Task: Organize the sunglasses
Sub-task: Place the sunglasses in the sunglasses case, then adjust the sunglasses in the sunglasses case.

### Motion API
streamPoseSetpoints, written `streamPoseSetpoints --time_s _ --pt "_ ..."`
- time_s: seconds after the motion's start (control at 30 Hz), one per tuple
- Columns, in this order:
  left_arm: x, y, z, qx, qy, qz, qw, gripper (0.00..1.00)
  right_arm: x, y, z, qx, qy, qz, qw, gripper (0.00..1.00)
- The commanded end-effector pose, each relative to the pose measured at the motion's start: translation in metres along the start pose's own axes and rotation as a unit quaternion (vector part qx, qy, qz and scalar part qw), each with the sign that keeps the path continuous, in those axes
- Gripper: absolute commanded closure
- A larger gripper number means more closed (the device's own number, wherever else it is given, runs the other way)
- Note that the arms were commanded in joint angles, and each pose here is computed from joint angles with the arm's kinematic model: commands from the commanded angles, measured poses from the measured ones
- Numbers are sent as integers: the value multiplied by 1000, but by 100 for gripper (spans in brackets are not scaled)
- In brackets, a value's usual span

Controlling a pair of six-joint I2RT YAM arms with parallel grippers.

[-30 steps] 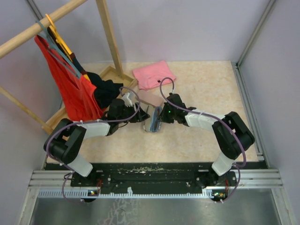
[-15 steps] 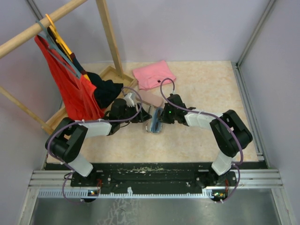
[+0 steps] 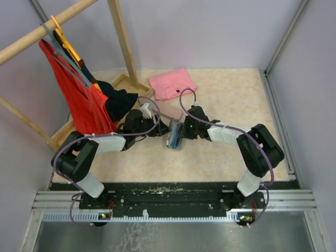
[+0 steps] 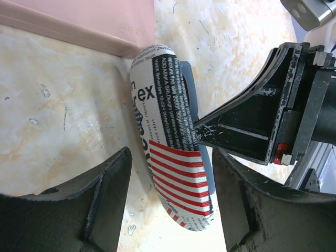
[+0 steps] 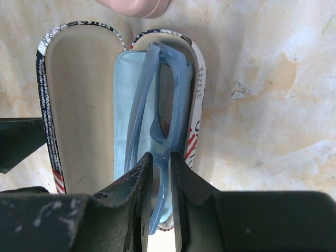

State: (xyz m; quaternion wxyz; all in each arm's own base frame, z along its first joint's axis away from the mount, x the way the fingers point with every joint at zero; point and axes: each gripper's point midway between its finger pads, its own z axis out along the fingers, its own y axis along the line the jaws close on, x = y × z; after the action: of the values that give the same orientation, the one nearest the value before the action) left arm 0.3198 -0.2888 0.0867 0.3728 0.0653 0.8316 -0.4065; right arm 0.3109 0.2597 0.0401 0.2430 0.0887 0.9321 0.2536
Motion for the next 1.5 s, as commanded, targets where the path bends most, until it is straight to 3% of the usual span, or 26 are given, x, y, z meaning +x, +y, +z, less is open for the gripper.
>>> streamPoseSetpoints --time_s 0.0,0.77,1.47 --pt "-6 -13 6 22 -5 14 1000 31 -20 10 -17 -10 -35 -16 999 80" --pt "-9 -20 10 31 0 21 999 31 -39 4 -43 20 -78 -59 995 78" --pt "-3 -25 14 40 11 22 999 37 -34 9 -29 6 -55 -66 996 68"
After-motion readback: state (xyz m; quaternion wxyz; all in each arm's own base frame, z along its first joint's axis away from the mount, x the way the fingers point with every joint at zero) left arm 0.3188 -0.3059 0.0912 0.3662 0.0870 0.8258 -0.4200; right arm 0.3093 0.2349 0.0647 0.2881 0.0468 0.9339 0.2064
